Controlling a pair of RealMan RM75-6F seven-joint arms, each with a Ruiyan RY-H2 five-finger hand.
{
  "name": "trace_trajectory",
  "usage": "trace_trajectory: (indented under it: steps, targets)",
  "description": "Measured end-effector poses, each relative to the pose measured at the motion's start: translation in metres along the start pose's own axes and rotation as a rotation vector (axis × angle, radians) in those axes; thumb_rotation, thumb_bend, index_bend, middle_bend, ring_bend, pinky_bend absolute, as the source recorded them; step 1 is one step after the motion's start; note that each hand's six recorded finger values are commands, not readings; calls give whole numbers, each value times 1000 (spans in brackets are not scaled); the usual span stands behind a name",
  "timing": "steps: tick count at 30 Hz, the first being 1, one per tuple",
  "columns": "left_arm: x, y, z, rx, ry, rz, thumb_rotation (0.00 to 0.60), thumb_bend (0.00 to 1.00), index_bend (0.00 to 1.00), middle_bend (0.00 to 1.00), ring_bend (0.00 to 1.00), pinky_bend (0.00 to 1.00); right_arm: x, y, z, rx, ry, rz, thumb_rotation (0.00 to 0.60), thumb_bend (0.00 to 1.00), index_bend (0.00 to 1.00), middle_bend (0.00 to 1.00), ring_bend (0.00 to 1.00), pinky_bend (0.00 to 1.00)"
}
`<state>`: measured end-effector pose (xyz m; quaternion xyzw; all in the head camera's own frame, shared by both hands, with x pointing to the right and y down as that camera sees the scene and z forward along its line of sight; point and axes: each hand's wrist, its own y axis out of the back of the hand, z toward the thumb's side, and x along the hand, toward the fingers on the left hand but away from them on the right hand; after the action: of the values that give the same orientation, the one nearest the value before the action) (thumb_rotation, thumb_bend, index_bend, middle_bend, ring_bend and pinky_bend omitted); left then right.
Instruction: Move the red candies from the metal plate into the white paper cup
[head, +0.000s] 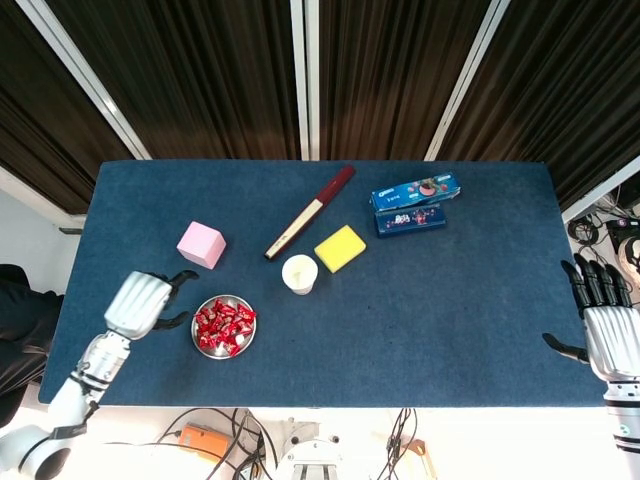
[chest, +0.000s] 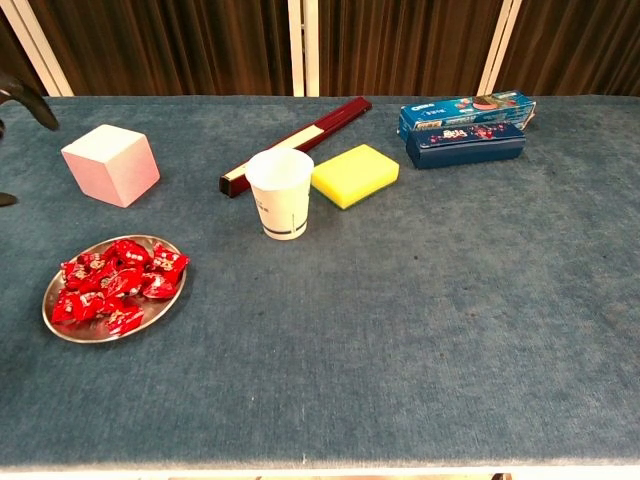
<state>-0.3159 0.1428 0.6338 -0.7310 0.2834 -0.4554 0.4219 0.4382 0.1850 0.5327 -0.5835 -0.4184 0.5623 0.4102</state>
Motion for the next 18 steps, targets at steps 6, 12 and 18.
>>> trace_trajectory:
  steps: [6, 12, 18]
  targets:
    - [34, -33, 30, -23, -48, -101, 600, 202, 382, 979, 915, 879, 2, -3, -4, -3, -14, 13, 600, 16, 0, 0, 0, 0]
    - [42, -51, 38, -1, -43, -149, 600, 204, 382, 983, 921, 879, 1, -6, -6, -8, -17, 23, 600, 15, 0, 0, 0, 0]
    - [42, -66, 34, 7, -11, -203, 600, 213, 402, 983, 921, 879, -1, -9, -8, -13, -20, 32, 600, 16, 0, 0, 0, 0]
